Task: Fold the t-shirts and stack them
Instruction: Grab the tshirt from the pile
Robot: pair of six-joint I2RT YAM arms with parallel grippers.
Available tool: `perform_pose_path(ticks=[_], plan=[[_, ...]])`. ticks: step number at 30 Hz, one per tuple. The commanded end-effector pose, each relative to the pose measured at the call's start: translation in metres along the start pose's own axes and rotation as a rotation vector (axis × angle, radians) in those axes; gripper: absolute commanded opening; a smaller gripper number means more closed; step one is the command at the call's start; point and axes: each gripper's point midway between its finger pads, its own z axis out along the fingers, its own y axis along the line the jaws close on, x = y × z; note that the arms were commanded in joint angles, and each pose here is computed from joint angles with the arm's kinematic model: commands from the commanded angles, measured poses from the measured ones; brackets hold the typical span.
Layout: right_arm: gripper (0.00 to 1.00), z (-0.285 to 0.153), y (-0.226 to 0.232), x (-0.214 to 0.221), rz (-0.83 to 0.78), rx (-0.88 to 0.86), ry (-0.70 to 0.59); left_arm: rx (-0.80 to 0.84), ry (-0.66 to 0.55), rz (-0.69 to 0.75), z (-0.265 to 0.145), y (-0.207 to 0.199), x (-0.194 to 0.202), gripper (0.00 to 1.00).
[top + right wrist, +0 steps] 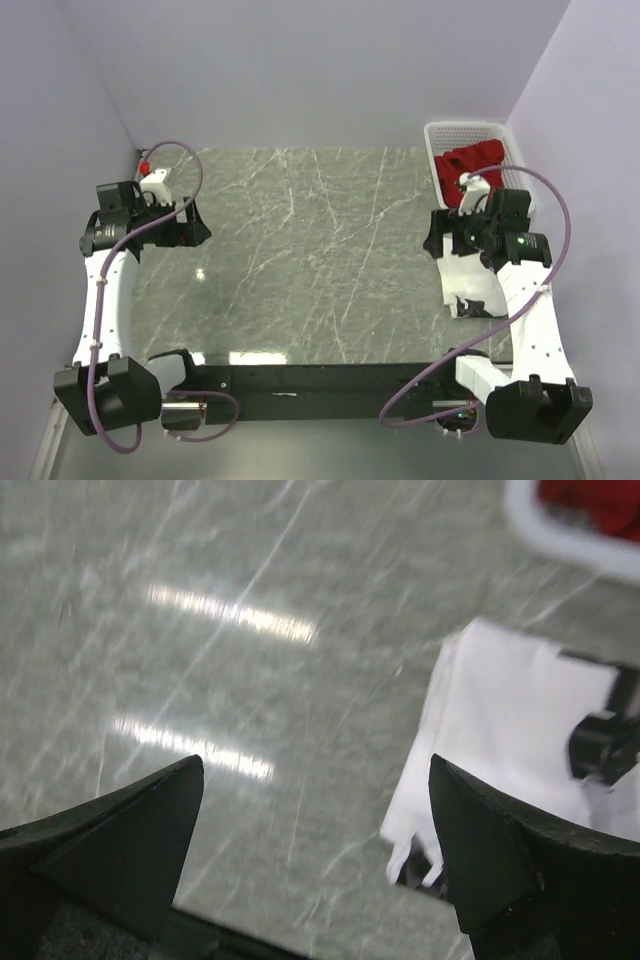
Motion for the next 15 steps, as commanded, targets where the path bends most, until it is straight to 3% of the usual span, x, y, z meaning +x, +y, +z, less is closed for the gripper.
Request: perform_pose_path(ticks=[1,5,10,15], plan=[[1.0,-0.008,-0.024,-0.079,0.024,0.134,-0.24,0.03,-0.086,0.017,-0.005,-0.007,-0.038,0.99],[1.0,0.006,-0.043,-0.124,0.099,0.14,-0.271,0.055,-0.07,-0.003,0.002,-0.006,-0.055,0.99],[0.97,0.036,-0.109,-0.174,0.227,0.226,-0.312,0.073,-0.076,-0.028,0.009,-0.004,-0.069,0.99],[0.96,0.08,-0.173,-0.194,0.336,0.283,-0.291,0.068,-0.061,-0.082,0.017,0.0,-0.075,0.99]])
